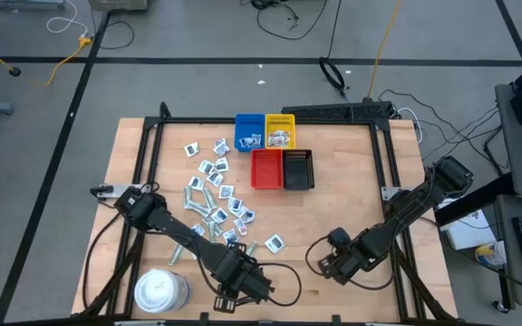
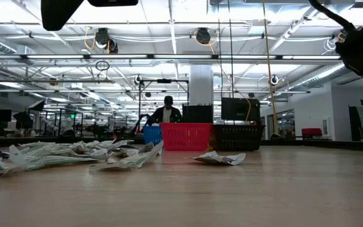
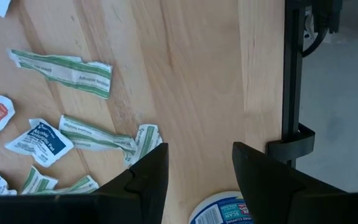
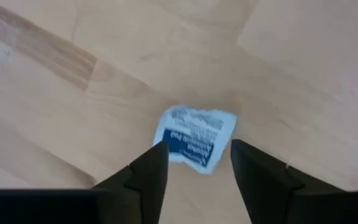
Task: Pick & Place First Aid Supplies
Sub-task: Put the alcohol pad into the blue bin
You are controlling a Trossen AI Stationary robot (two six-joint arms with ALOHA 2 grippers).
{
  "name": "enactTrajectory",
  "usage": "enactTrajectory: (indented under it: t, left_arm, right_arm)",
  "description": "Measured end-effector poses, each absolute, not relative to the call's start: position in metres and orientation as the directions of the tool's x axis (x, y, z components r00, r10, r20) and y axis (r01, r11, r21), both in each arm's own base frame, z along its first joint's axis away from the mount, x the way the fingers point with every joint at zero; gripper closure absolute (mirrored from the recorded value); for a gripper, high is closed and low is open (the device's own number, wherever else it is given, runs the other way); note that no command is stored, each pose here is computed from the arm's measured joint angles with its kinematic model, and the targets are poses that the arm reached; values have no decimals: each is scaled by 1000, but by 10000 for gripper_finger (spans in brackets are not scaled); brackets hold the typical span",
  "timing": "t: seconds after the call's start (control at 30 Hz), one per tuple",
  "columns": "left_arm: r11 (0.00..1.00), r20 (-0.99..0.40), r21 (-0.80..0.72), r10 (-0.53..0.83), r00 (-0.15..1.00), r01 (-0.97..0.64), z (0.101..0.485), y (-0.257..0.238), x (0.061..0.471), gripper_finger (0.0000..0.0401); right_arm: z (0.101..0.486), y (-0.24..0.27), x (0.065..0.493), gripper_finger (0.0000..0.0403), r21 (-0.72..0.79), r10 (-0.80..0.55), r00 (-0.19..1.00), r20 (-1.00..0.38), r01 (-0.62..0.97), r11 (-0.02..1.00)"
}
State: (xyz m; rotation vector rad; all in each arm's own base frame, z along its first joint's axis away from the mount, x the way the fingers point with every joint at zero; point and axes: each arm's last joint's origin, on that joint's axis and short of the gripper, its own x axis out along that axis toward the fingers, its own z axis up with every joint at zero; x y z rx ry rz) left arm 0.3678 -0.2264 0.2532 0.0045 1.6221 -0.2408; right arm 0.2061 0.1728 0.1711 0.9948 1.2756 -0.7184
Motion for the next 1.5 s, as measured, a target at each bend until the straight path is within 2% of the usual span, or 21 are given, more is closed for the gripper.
enactTrajectory:
  t: [0.53,0.67,0.8,0.93,1.0,1.2,1.33,1.5]
  left_arm:
    - [977,-987,-151,-141,-74,150,253,-226,367,219]
    - [975,-987,-152,-141,-74,165,253,-227,367,219]
    - [975,-987,-152,-141,-73,165,253,-226,367,219]
    - [978,-987,-151,-142,-72,145,253,-225,368,219]
    - [981,-987,-150,-142,-72,122,253,-223,369,219]
    - [986,-987,-148,-143,-72,77,253,-215,374,219]
    - [987,-987,-147,-143,-69,60,253,-208,378,219]
    - [988,-987,-147,-144,-65,42,253,-201,381,219]
  right_arm:
    - [136,181,215,247,97,31,92,-995,896,433]
    - [136,181,213,296,94,21,95,-995,883,460]
    - [136,182,212,380,91,10,100,-995,861,501]
    - [139,183,211,397,112,6,130,-992,830,546]
    - [146,181,210,400,143,2,174,-985,804,577]
    - [195,164,208,402,310,-30,413,-910,728,611]
    - [223,152,206,402,372,-55,567,-822,608,701]
    - [252,141,206,402,359,-72,718,-693,430,828]
